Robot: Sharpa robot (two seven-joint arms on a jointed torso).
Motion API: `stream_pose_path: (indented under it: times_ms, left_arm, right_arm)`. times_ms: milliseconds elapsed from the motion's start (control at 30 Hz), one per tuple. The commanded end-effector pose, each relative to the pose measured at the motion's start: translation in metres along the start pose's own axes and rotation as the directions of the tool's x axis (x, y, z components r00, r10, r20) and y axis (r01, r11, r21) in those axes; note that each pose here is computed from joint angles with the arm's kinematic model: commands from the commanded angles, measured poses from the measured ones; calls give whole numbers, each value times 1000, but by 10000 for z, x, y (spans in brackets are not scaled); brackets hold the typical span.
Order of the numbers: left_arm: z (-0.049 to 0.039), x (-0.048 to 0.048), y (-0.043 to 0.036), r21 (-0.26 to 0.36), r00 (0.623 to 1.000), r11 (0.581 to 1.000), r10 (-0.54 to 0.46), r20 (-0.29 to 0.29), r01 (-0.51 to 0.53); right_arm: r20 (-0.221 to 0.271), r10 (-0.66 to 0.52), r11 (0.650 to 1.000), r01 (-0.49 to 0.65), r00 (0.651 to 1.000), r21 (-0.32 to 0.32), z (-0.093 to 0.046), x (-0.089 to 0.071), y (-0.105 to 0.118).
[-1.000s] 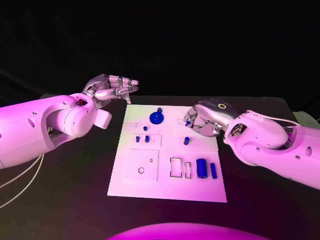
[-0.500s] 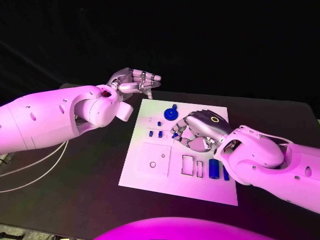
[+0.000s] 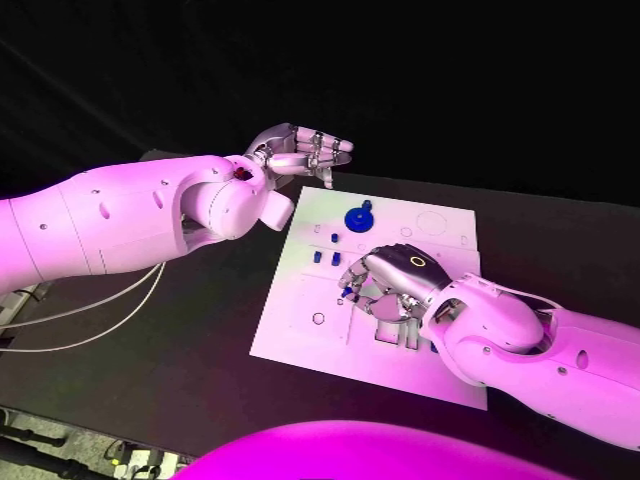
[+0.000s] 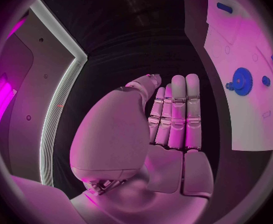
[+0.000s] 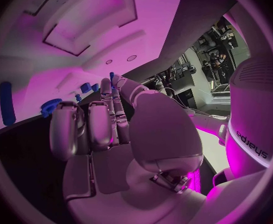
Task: Assemble the parts on the task board
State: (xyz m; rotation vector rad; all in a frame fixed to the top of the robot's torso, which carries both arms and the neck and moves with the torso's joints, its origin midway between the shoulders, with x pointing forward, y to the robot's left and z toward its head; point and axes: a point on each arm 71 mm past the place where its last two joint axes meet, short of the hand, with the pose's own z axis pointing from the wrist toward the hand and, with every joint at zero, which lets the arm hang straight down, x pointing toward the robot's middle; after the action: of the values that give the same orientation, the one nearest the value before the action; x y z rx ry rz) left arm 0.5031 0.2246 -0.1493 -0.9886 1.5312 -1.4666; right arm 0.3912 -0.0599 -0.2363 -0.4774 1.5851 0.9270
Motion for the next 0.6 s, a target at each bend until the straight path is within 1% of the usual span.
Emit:
stream_pose_path:
  times_ms: [33, 600]
  left_arm:
    - [7, 15, -9, 3, 1000, 1000, -6, -2, 6]
    - [10, 46, -9, -1, 1000, 1000, -10, -13, 10]
  right_arm:
    - [-39, -17, 1000, 18, 999, 10, 12, 43, -23]
    - [-57, -26, 999, 28, 998, 24, 71, 126, -36]
